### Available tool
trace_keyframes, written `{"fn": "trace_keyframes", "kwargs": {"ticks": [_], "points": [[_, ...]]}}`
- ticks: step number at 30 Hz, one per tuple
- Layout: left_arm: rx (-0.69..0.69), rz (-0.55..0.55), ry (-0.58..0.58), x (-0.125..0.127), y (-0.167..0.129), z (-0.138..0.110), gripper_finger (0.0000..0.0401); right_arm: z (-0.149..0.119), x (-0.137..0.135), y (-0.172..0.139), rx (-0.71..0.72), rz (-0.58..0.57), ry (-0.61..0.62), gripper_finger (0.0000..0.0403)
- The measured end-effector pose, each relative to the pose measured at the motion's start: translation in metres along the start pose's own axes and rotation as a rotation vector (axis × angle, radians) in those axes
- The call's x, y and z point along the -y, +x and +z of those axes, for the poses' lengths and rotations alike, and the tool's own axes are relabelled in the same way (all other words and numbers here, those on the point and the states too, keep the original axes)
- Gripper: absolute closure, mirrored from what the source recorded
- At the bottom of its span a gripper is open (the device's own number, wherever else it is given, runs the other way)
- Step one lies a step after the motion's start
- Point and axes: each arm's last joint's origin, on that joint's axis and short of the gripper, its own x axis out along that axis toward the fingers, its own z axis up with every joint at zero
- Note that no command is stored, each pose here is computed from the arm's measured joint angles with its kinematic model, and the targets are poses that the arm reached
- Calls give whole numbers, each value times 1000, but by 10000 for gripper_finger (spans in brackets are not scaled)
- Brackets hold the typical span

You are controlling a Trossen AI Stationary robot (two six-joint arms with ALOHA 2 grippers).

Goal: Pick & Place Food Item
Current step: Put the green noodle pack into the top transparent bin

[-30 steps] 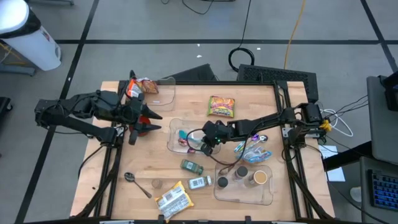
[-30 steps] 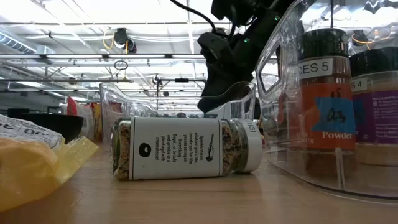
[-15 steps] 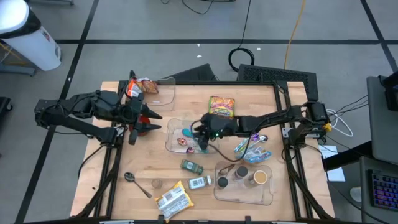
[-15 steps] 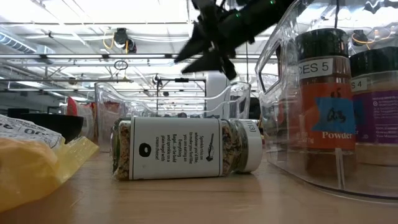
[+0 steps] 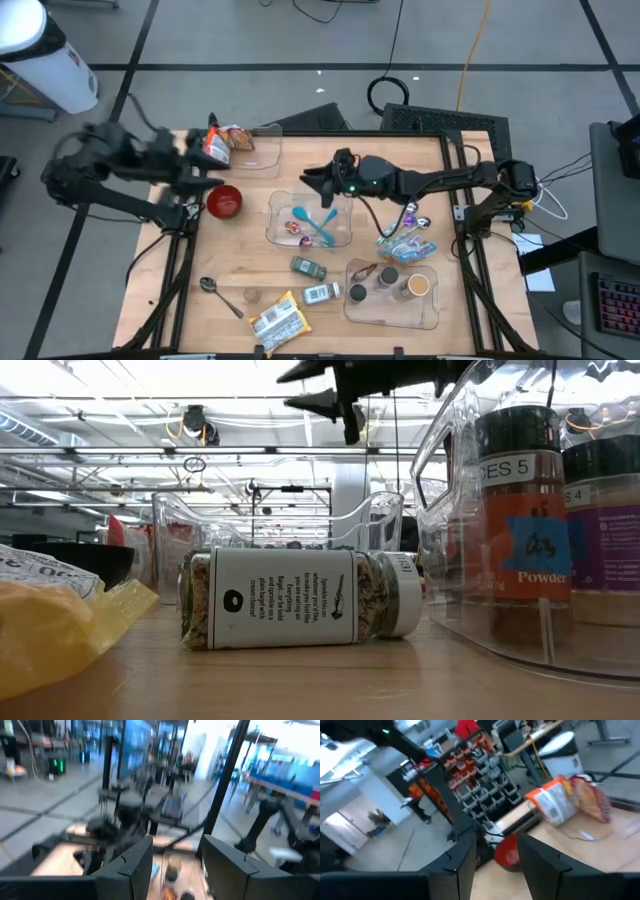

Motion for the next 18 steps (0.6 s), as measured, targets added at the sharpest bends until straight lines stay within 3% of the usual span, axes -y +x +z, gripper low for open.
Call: {"fn": "trace_keyframes", "kwargs": {"ticks": [11,18], "points": [[219,-37,30,3,-68,17,226,43,35,-42,-121,-264,-5,264],[152,-23,44,1,-78,8,226,44,62,-83,-364,-563,98,264]]}}
